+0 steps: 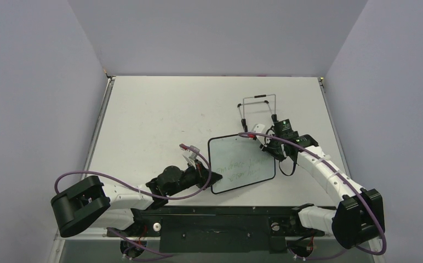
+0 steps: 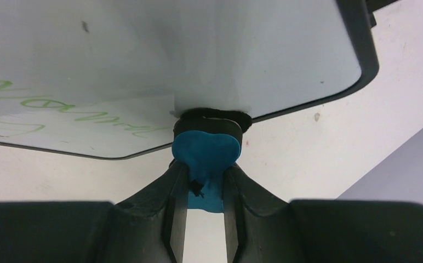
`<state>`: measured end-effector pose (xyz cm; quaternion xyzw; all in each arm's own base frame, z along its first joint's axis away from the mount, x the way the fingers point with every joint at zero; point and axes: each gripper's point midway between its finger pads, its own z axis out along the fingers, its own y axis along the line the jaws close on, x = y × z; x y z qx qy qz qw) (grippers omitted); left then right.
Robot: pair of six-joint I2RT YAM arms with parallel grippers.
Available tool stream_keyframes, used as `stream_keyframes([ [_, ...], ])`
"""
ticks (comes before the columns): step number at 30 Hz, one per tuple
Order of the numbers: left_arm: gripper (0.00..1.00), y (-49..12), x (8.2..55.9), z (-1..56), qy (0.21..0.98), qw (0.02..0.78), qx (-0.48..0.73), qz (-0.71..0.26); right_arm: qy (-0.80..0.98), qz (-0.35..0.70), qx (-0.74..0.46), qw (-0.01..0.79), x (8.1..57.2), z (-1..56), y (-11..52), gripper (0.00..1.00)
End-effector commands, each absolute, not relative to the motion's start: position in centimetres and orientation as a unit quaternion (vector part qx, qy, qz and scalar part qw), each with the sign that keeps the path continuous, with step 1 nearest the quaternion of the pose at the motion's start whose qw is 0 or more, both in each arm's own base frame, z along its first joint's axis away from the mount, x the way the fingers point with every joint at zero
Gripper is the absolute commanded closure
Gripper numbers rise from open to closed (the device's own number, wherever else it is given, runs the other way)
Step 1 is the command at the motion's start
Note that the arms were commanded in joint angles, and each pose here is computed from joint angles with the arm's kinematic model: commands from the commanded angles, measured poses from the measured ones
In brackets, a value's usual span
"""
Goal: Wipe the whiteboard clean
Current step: Erase the whiteboard at the center of the board.
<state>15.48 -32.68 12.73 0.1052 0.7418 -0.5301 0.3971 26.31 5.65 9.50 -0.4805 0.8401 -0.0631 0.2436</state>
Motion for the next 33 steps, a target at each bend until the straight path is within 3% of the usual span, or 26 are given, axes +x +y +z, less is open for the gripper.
stream_keyframes([
  [1,1.0,-33.4,14.6,15.8,0.698,0.416,0.134,-0.567,0.817,-0.017,-0.503,0.282,27.1,11.0,9.0,1.0],
  [8,1.0,-33.6,14.6,15.6,0.699,0.413,0.136,-0.568,0.756,0.038,-0.581,0.301,24.8,13.4,14.4,1.0],
  [17,1.0,-33.5,14.6,15.8,0.699,0.414,0.134,-0.567,0.777,-0.01,-0.512,0.366,28.9,16.9,14.9,1.0],
  [23,1.0,-33.2,14.6,15.8,0.699,0.418,0.132,-0.565,0.823,-0.07,-0.466,0.319,30.5,14.4,9.4,1.0],
  [33,1.0,-33.3,14.6,15.8,0.698,0.418,0.136,-0.566,0.815,-0.041,-0.53,0.23,25.8,9.0,6.4,1.0],
])
